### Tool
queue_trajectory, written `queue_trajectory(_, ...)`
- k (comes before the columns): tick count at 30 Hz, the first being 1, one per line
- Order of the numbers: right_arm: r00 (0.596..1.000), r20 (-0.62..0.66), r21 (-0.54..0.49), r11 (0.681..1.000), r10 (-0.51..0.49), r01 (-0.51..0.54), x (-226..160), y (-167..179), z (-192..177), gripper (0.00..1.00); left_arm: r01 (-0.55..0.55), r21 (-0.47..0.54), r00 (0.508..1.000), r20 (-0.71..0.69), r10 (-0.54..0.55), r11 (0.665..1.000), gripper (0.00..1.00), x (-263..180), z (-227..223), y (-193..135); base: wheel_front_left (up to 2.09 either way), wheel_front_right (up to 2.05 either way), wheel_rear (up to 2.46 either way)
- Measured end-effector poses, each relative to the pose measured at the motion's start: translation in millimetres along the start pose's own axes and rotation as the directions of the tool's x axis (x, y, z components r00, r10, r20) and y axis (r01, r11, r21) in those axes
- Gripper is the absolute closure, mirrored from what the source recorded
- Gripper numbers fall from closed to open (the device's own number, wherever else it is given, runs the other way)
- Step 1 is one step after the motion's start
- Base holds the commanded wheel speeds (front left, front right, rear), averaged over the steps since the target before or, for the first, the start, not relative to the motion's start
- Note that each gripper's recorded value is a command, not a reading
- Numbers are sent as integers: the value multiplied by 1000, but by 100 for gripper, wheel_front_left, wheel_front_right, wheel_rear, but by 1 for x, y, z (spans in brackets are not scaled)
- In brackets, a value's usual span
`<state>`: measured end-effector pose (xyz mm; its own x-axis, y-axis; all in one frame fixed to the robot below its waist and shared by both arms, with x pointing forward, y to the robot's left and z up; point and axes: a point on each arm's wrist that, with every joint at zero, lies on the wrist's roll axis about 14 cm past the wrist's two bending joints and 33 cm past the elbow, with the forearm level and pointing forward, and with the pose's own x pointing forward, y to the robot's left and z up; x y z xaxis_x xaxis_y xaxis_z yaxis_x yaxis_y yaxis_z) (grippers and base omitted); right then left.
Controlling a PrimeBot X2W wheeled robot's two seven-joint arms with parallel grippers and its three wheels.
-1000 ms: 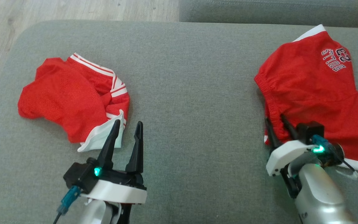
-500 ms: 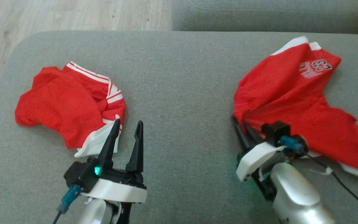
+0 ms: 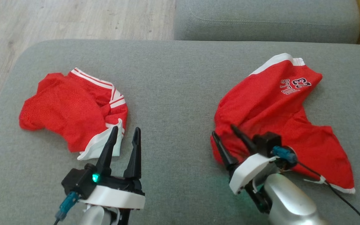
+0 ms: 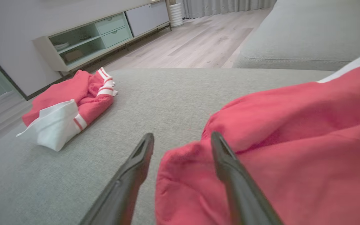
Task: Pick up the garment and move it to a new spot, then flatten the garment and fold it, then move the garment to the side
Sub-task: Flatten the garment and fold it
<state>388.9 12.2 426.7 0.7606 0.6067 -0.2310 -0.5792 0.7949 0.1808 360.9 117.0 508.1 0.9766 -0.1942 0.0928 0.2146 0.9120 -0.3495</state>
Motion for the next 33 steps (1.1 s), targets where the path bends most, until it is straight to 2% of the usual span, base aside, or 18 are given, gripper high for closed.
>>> queue_trajectory(5,994,39,12,995,-102,102,-8,-32,12,0,14,-2,1000,7,-14,1000,0,4,2,-4,0,0,0)
queue_trajectory(9,965,122,25,973,-231,230,-24,-72,35,0,43,-5,999,16,-42,999,0,8,4,-12,0,0,0)
queue_trajectory(14,885,233,36,913,-403,406,-74,-122,55,0,83,-12,996,16,-83,996,0,13,3,-25,0,0,0)
queue_trajectory(19,832,146,73,845,-535,530,-131,-137,5,0,125,-18,992,8,-125,992,0,19,0,-38,0,0,0)
queue_trajectory(22,815,95,94,821,-571,564,-149,-135,-18,0,140,-23,990,-2,-140,990,0,21,-3,-43,0,0,0)
queue_trajectory(28,802,121,70,811,-584,580,-141,-149,-3,0,142,-30,989,-23,-143,989,0,24,-11,-43,0,0,0)
queue_trajectory(33,798,38,113,796,-602,595,-125,-167,-5,0,135,-34,990,-44,-137,990,0,23,-18,-40,0,0,0)
